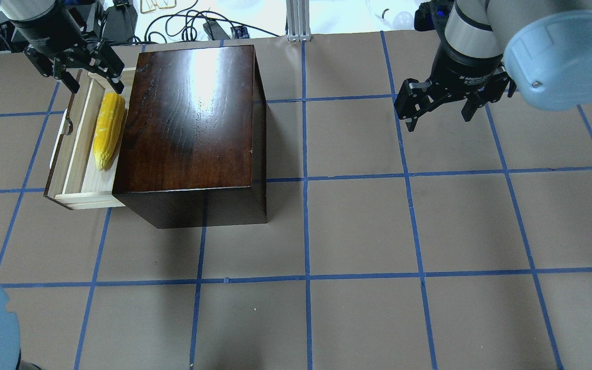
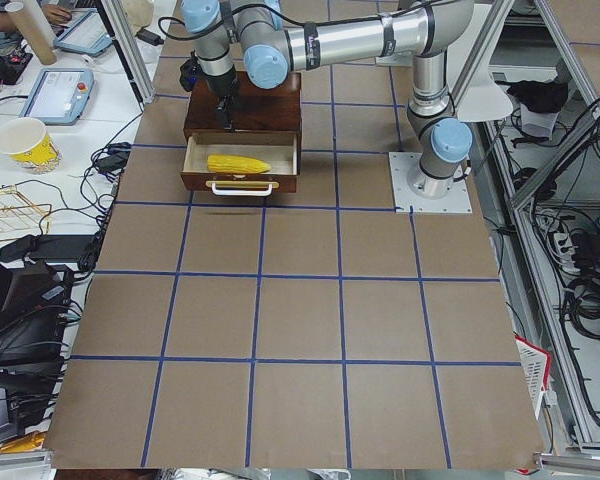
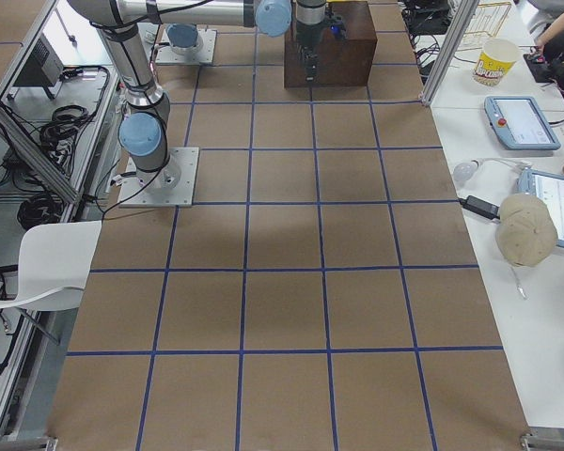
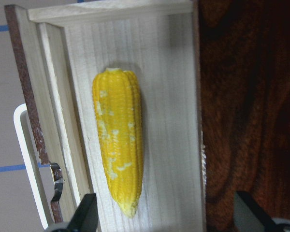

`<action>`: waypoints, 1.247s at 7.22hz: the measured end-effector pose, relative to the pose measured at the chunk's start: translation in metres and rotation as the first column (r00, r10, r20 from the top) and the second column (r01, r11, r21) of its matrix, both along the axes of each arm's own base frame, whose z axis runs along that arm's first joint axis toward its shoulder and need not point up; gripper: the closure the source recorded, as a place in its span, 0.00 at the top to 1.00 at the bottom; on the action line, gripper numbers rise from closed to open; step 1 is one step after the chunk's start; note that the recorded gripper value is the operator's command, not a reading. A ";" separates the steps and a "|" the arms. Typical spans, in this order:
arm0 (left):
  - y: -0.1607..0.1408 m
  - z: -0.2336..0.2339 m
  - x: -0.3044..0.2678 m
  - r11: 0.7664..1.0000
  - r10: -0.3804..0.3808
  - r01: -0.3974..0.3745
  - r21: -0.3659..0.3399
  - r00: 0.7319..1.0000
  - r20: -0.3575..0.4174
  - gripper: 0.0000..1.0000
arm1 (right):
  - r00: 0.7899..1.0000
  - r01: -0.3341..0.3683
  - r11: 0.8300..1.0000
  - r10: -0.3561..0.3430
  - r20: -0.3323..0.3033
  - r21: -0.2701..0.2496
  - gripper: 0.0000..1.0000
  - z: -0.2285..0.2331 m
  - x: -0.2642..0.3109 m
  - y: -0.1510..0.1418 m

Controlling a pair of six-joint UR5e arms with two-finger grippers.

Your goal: Open drawer and put corn inside

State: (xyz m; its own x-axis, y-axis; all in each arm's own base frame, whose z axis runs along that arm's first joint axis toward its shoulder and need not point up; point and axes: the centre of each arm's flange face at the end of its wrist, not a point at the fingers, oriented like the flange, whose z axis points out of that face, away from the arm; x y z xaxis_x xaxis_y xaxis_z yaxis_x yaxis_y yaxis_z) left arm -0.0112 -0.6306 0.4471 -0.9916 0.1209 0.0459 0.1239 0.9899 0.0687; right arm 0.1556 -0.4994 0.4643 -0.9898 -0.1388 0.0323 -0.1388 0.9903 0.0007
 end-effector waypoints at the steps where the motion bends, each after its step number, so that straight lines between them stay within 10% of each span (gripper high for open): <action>1: 0.006 0.009 -0.026 1.000 0.007 -0.007 -0.010 1.000 0.006 1.00 | 1.000 0.000 1.000 0.000 0.000 0.000 1.00 0.000 0.000 0.000; 9: 0.076 0.023 -0.108 0.999 0.043 -0.043 -0.001 0.999 0.018 1.00 | 1.000 0.001 1.000 -0.001 0.000 0.000 1.00 0.000 0.000 0.000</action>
State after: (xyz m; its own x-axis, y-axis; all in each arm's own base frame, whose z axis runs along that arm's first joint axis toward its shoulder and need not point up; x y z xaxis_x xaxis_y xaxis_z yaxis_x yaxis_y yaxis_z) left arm -0.1189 -0.5551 0.4702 -0.9966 0.0781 0.0280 0.0799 0.9943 0.0704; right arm 0.1553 -0.4995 0.4643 -0.9899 -0.1381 0.0323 -0.1381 0.9904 0.0007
